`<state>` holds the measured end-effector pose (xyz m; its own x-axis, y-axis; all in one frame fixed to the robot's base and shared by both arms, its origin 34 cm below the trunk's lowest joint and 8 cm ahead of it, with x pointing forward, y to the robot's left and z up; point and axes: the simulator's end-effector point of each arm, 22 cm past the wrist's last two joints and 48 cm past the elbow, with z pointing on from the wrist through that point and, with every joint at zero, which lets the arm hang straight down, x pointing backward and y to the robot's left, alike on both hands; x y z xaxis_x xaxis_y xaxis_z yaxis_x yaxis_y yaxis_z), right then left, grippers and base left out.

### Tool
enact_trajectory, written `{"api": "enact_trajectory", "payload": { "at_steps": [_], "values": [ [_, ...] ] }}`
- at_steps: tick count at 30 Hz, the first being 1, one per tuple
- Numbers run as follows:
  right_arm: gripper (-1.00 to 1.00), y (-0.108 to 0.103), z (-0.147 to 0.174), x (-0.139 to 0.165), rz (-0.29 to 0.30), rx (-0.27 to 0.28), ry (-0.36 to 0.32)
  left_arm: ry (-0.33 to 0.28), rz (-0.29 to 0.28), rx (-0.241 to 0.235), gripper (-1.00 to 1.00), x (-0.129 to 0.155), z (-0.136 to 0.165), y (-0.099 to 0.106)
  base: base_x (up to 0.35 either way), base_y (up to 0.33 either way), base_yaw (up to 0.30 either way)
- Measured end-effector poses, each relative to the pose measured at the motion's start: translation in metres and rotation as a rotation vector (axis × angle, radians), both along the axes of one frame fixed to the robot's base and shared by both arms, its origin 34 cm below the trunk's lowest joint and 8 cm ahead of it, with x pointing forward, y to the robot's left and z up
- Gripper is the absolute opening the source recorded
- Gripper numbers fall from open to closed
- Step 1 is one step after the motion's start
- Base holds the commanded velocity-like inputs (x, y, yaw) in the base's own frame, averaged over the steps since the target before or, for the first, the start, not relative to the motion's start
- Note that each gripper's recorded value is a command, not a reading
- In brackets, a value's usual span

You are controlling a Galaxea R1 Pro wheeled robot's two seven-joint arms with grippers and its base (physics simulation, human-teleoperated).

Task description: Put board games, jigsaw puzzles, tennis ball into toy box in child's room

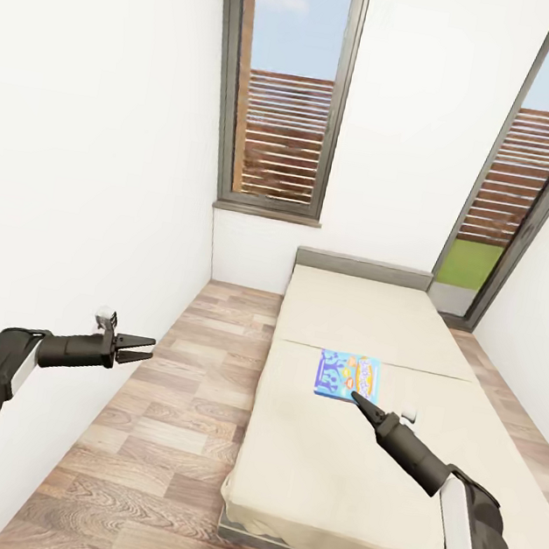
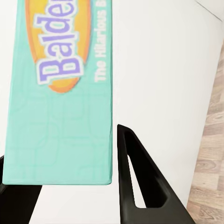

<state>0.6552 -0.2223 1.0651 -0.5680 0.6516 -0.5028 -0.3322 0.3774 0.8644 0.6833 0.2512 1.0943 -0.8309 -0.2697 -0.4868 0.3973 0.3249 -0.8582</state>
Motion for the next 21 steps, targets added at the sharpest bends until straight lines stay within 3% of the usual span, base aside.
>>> {"api": "enact_trajectory", "payload": {
  "at_steps": [10,21],
  "values": [
    [-1.00,0.0023,0.0007,0.0007,-0.002,-0.001,-0.006,-0.002,0.000,0.001,1.00,0.0001,0.0001,0.0001,-0.003,-0.015,0.000],
    [-1.00,-0.0017,0.0010,0.0008,-0.006,-0.005,-0.009,-0.002,-0.006,-0.005,1.00,0.0002,-0.0004,-0.0058,-0.015,-0.265,0.000]
  ]
}}
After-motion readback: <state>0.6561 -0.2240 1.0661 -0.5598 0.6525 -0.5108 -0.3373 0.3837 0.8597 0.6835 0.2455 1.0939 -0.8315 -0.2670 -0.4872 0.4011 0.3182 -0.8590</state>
